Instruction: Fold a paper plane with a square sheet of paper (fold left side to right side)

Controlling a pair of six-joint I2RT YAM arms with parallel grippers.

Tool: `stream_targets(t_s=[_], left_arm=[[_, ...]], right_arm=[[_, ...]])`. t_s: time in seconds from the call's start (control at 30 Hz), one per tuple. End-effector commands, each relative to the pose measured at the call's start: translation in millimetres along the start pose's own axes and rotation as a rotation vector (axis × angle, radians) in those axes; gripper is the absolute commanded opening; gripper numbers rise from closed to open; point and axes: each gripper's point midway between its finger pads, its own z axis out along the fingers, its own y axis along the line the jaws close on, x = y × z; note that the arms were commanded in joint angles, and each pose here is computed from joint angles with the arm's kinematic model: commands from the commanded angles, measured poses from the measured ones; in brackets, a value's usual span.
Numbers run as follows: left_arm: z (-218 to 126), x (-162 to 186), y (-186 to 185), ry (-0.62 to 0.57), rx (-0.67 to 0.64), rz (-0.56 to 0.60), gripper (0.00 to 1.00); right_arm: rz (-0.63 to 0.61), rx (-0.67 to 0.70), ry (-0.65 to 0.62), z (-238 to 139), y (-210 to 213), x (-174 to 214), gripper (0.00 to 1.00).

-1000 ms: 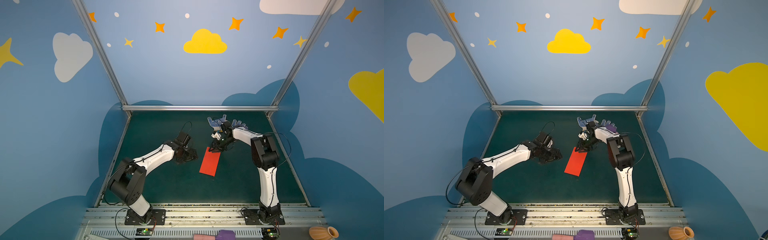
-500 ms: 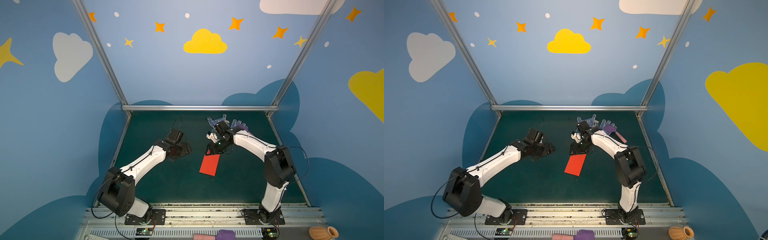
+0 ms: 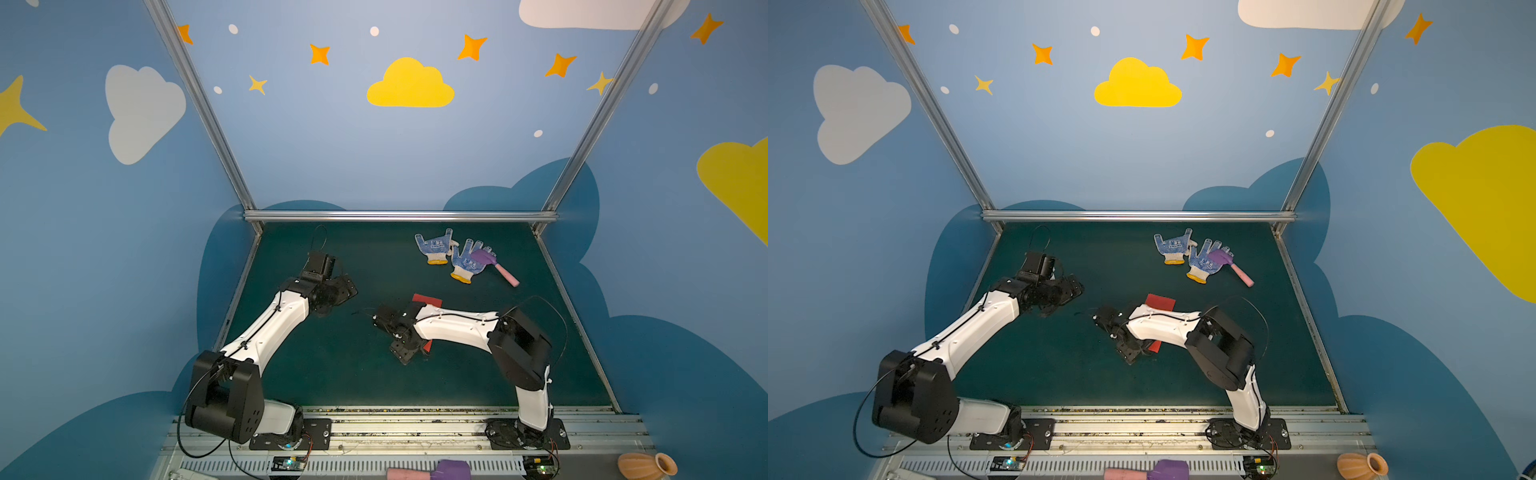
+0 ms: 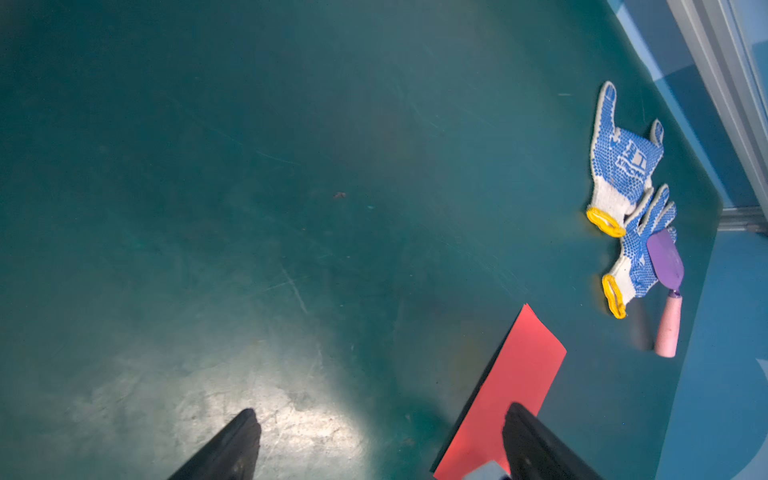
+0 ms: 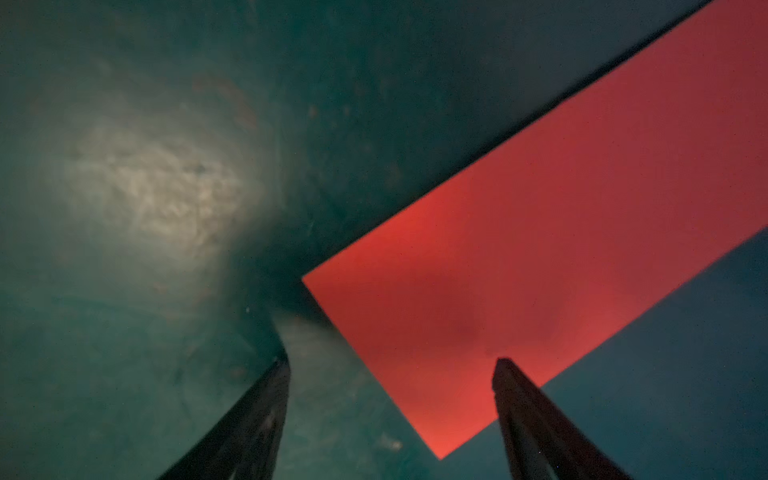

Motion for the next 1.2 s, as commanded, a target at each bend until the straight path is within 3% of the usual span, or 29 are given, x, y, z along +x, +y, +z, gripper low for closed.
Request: stream_targets(t_s=[0.0,0.23,0.47,1.1,1.17], left_arm=[[-4,3,2,0.012,0.01,0.009,0.92],[-4,4,3,0.017,0.019,0.002,0.92],[-4,1,1,0.01,0.026,0.003,0.92],[-1,8,-13,0.058,0.102,0.016,0.92],[-2,8,-13,0.057,0.104,0.016,0.92]], right_arm=[[-0.08,0.221,0.016,8,-16,3,0.8],[-0.138,0.424,-0.002,13,-23,2,0.81],[-0.132,0.479,-0.007,16,-31,6,0.74],[-0.082,0.458,0.001,18,-47,8,0.0],[-0.059,0.447,-0.006,15,-53,7,0.0]])
